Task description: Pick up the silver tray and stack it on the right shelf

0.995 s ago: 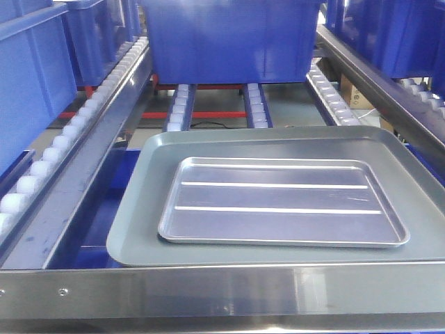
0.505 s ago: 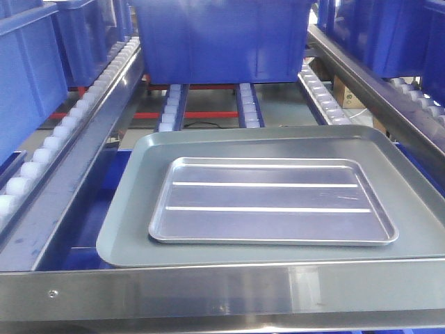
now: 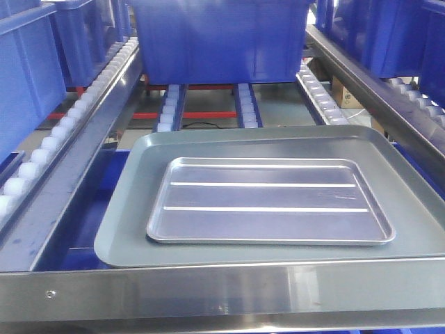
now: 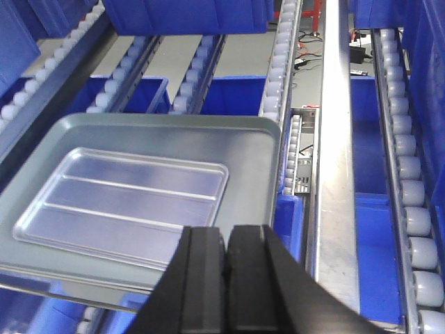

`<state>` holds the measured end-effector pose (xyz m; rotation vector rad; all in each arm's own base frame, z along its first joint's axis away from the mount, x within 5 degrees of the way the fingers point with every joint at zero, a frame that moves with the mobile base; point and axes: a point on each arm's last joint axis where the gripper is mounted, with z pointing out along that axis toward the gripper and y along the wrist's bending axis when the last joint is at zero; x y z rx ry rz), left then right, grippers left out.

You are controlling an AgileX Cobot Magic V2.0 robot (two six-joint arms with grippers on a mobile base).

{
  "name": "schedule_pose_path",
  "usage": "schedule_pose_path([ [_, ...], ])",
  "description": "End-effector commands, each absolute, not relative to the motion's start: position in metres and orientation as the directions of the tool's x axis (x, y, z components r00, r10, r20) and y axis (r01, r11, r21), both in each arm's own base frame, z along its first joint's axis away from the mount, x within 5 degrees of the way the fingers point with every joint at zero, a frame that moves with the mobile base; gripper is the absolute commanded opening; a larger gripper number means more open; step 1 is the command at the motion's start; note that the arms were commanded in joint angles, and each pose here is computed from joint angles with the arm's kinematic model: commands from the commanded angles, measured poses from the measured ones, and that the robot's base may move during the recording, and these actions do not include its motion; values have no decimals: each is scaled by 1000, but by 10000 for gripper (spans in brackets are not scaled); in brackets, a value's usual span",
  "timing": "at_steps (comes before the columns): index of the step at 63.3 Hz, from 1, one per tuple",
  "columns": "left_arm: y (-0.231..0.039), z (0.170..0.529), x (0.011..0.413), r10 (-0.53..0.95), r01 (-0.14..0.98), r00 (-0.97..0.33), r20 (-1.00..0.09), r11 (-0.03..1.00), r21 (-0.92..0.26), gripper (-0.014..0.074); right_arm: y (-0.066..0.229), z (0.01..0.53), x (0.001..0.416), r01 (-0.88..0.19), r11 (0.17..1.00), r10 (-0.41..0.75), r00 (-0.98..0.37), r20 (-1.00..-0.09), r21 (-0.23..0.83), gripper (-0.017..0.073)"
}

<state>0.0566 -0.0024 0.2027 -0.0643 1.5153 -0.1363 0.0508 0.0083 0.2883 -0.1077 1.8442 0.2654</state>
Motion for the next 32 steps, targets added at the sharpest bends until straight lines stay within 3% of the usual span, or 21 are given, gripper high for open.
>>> schedule_pose_path([
  [1, -2, 205, 56, -132, 59, 129, -983, 990, -125, -101, 11, 296, 56, -239, 969, 23, -153, -988, 59, 55],
  [16, -2, 205, 56, -132, 59, 129, -983, 990, -125, -101, 10, 267, 66, -152, 988, -9, -85, -996, 4, 55],
  [32, -2, 205, 56, -132, 59, 129, -983, 990, -125, -101, 1, 236, 56, -25, 999, 24, 47, -999, 22, 55],
])
